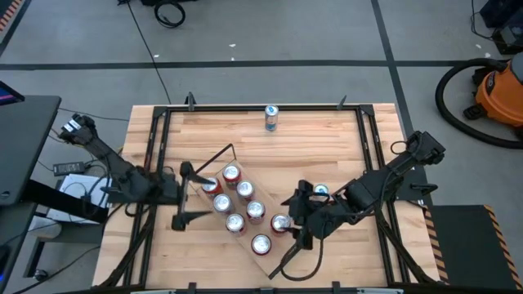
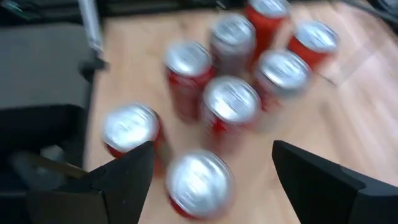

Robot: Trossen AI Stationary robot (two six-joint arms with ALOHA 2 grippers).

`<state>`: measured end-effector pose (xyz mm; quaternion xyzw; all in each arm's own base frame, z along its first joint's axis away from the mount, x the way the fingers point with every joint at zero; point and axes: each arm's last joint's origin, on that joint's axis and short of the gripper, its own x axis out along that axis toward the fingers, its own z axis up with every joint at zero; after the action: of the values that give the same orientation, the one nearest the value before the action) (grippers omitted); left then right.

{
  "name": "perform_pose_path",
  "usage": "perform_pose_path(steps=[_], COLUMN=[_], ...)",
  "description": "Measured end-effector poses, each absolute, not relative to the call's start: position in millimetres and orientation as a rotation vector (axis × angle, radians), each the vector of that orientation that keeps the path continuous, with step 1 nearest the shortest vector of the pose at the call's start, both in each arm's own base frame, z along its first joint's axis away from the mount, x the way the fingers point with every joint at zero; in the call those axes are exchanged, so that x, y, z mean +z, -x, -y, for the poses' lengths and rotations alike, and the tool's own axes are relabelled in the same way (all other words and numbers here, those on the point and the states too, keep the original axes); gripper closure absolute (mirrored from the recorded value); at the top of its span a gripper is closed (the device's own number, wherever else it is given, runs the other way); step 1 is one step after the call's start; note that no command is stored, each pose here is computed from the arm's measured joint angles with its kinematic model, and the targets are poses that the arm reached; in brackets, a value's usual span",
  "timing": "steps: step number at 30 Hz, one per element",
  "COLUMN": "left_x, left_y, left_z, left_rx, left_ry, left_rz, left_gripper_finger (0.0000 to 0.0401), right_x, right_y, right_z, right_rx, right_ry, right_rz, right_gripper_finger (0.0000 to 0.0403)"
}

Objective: Place canned beverage on shelf
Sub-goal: Adjust the red and black soda can on the shelf

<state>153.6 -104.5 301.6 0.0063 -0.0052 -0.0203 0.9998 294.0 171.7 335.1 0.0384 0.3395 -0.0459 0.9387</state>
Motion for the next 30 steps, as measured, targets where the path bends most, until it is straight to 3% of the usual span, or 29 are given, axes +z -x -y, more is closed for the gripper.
perform_pose_path(steps=[6, 15, 25, 30], left_x=[317, 305, 295, 271], left_y=[-176, -200, -201, -209], left_z=[137, 195, 258, 283], left_rx=[-0.011, 0.047, 0.045, 0.076], left_ry=[-0.09, -0.086, 0.157, 0.296], left_rz=[-0.087, -0.274, -0.324, -0.361], left_gripper_finger=[0.0003, 0.0003, 0.0004, 0.0004], right_x=[328, 304, 295, 295], right_y=[-273, -267, -263, -262], right_z=[-165, -163, -163, -162], right_rx=[-0.192, -0.149, -0.14, -0.168], right_ry=[-0.012, 0.034, 0.085, 0.112], right_rz=[-0.834, -0.965, -0.999, -0.99], right_gripper_finger=[0.007, 0.0072, 0.0072, 0.0072])
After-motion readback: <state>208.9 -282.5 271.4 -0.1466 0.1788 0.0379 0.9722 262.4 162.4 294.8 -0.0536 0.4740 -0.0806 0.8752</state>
